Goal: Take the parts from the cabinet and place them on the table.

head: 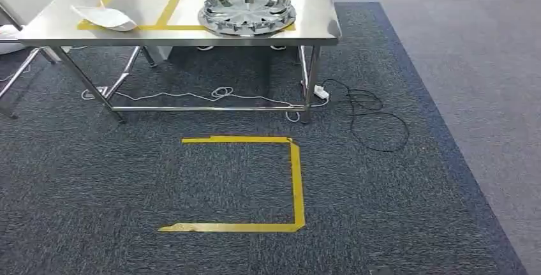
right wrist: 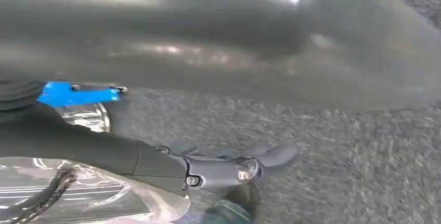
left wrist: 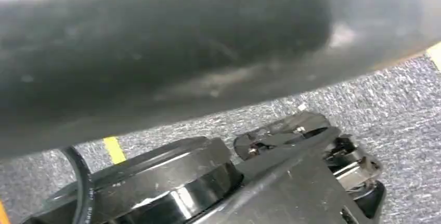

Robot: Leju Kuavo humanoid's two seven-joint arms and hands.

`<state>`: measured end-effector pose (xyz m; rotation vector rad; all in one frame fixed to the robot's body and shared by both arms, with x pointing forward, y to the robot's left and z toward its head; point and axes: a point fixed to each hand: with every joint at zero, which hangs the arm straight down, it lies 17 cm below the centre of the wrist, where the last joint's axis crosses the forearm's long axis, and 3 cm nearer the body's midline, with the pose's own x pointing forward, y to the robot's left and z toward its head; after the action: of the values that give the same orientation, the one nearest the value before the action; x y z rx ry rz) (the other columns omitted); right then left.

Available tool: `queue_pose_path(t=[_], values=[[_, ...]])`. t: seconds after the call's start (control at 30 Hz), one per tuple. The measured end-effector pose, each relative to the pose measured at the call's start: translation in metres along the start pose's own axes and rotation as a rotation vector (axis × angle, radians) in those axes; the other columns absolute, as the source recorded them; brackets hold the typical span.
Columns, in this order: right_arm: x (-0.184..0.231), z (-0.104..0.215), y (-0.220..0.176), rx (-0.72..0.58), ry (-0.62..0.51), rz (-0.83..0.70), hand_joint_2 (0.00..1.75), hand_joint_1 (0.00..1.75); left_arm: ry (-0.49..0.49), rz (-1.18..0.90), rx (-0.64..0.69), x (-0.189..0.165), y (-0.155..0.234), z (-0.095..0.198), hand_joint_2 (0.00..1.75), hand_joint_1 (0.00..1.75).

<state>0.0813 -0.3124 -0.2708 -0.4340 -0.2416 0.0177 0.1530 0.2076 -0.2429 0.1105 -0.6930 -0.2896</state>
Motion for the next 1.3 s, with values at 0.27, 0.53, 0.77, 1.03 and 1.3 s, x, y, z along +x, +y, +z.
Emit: queue_pose_path(t=[0.27, 0.53, 0.77, 1.03, 1.3], values=[[-0.006, 0.001, -0.001, -0.004, 0.014, -0.095, 0.0, 0.0, 0.032, -0.003, 0.028, -0.01, 0.004, 0.002, 0.0, 0.0], [-0.003, 0.001, -0.001, -0.01, 0.013, -0.134, 0.0, 0.0, 0.041, 0.001, 0.044, -0.014, 0.01, 0.002, 0.0, 0.0], [-0.004, 0.001, -0.002, -0.016, 0.015, -0.161, 0.0, 0.0, 0.042, 0.005, 0.047, -0.013, 0.01, 0.002, 0.0, 0.0], [-0.005, 0.001, -0.001, -0.013, 0.031, -0.225, 0.0, 0.0, 0.041, 0.006, 0.046, -0.012, 0.012, 0.001, 0.0, 0.0], [-0.003, 0.002, 0.003, 0.0, 0.046, -0.293, 0.0, 0.0, 0.038, 0.005, 0.043, -0.01, 0.013, 0.0, 0.0, 0.0]])
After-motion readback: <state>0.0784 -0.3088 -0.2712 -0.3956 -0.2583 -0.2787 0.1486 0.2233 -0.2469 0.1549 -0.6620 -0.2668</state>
